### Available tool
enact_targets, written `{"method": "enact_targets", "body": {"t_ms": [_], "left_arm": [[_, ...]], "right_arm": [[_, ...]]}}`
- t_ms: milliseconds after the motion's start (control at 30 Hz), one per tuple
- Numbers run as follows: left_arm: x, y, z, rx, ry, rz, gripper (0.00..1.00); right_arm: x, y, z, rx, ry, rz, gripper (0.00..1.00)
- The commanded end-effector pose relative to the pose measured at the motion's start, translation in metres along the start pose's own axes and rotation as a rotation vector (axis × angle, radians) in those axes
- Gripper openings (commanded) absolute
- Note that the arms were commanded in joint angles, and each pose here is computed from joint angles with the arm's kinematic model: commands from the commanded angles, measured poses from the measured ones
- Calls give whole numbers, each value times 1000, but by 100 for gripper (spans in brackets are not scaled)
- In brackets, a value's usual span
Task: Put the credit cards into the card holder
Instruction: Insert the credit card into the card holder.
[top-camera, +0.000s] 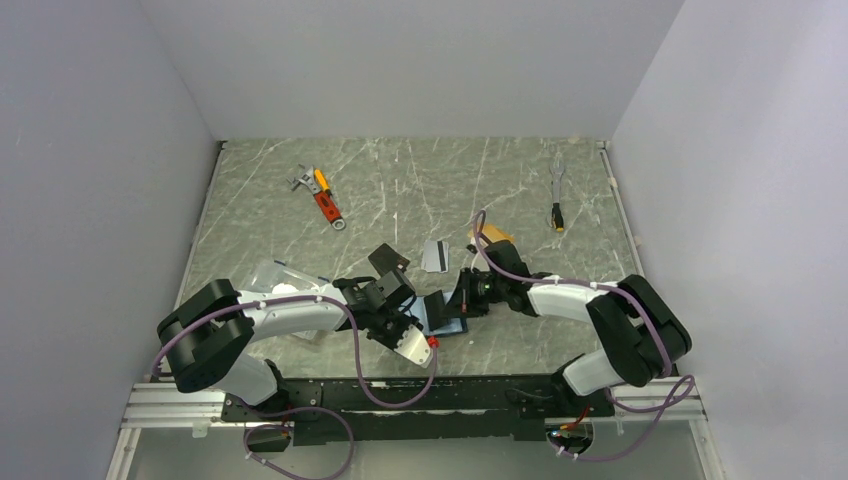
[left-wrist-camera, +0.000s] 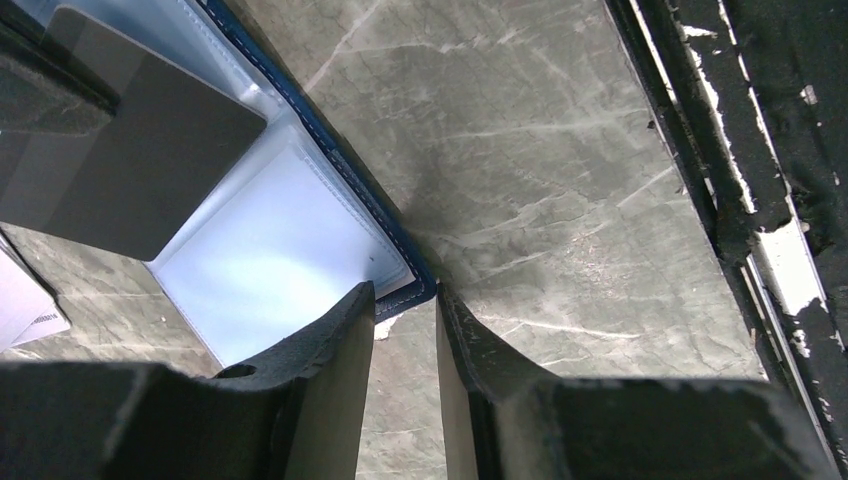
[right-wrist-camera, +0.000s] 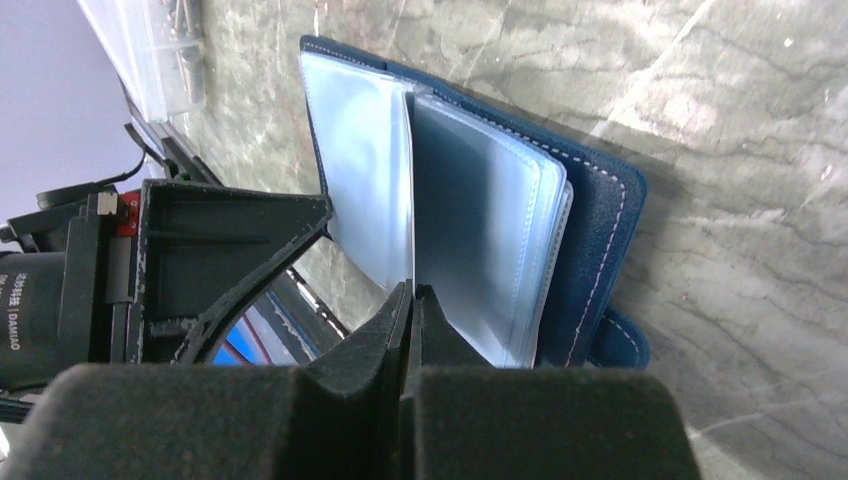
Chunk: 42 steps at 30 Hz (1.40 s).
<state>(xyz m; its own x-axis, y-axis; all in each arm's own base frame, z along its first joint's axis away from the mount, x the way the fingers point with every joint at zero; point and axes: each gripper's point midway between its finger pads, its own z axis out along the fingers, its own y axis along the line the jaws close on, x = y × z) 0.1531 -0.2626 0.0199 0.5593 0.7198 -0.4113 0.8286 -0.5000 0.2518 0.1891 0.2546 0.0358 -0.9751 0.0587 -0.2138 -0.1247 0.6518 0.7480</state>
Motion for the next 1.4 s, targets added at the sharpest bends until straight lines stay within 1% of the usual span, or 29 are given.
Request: {"method": "enact_targets", "body": {"t_ms": [0,367,633,767,967,1100,1367], "left_arm": [[11,-2,-3,6,57,13,34],[13,-1,-2,3,69,26,34],[16,-4,-1,12,78,33,35],[16,-3,-1,14,75,34,35],[14,-3,-1,28,73,26,34],[11,-6,1,61,66,14,30],[10,0,-1,28,63,52,31]], "right_arm": [[3,5,-6,-33,-8,-26,0],[17,3,-13,-91,63,-43,0],[16,8,-10,-143,124,-60,0],[13,4,-7,-129,144,-57,0],[2,0,-4,-103,125,-53,0],[-5,-4,1,-87,102,-38,0],[-13,-4,7,-88,58,-6,0]]}}
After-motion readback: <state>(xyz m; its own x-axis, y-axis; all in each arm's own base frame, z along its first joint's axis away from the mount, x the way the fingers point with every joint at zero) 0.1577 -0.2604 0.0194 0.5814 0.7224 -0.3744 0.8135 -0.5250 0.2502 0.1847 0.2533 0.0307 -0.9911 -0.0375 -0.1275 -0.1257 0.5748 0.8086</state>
